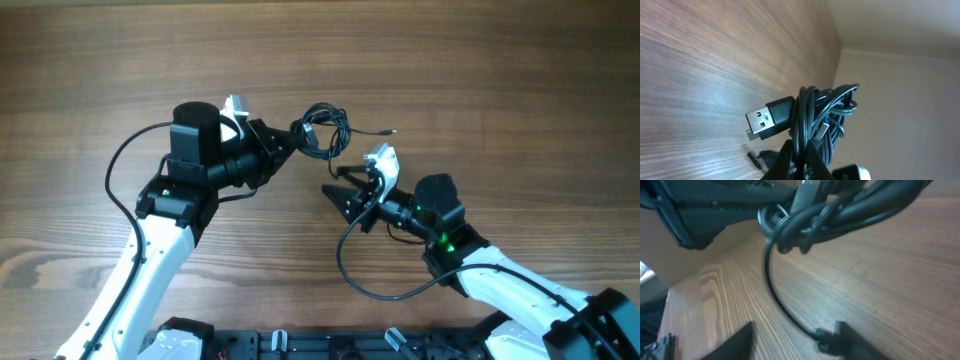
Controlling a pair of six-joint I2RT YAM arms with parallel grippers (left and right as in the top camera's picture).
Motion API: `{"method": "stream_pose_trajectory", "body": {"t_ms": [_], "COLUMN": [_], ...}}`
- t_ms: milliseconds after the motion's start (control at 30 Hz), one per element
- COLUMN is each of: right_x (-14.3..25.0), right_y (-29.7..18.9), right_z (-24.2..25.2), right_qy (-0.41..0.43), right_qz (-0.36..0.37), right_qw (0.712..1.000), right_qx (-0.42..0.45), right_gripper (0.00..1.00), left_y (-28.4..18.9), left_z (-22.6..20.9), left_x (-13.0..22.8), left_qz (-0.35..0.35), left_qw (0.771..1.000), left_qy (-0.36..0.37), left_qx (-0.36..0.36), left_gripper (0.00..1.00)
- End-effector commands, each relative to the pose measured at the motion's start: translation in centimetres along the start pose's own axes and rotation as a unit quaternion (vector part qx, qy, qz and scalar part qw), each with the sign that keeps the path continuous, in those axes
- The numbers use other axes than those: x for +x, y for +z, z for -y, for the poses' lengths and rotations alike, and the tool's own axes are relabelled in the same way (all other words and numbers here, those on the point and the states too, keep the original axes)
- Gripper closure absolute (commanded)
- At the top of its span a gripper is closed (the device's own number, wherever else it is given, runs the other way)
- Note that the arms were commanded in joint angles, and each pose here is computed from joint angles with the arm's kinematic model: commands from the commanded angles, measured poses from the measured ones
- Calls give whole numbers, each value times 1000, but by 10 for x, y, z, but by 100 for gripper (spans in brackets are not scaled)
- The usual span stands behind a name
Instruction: Untangle cables
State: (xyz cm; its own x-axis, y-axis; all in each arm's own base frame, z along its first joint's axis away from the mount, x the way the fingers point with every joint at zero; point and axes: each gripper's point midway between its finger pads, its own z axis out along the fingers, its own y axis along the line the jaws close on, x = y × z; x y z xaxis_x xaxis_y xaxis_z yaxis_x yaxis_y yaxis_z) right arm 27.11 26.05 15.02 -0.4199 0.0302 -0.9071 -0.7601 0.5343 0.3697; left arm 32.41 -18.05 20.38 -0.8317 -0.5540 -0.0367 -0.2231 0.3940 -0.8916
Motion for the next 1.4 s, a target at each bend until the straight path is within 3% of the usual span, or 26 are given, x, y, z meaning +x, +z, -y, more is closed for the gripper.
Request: {"method": "stream_pose_trajectory", "body": {"t_ms": [0,67,200,367,500,633,767,900,1067,1167,1300,1367], "right_x": [-3,-4,-1,2,-16,-53,-64,-59,-56,-40,-23,-13], "right_y": [2,3,3,-3,-16,-30,-26,-16,-17,-16,-14,-10], "right_z": [4,2,-12,-49,-73,-62,-41,13,40,52,54,48], "right_qy": [-3,47,168,197,217,247,272,240,210,185,189,189], "right_qz": [7,10,-4,-44,-44,11,52,103,124,96,64,44], "right_qw": [1000,999,985,971,953,944,945,965,969,974,975,977], "right_qx": [19,16,-24,-124,-206,-218,-173,-28,48,84,96,93], "right_gripper": [84,96,96,96,96,96,96,95,95,95,95,95], "left_y": [-5,-5,-4,-4,-4,-5,-2,8,17,17,17,18], "left_z": [12,13,11,4,3,-10,-22,-17,-15,-16,-15,-11], "left_x": [11,13,9,-7,-9,-17,-10,15,42,43,43,42], "left_qz": [-34,-39,-28,20,25,46,33,-1,-37,-39,-33,-29], "left_qw": [999,999,999,1000,991,985,976,968,964,965,984,986], "left_qy": [2,2,3,10,133,161,205,243,257,250,163,154], "left_qx": [26,28,23,1,-6,-40,-68,-61,-58,-60,-63,-56], "left_gripper": [96,96,96,96,96,96,96,96,96,96,96,96]}}
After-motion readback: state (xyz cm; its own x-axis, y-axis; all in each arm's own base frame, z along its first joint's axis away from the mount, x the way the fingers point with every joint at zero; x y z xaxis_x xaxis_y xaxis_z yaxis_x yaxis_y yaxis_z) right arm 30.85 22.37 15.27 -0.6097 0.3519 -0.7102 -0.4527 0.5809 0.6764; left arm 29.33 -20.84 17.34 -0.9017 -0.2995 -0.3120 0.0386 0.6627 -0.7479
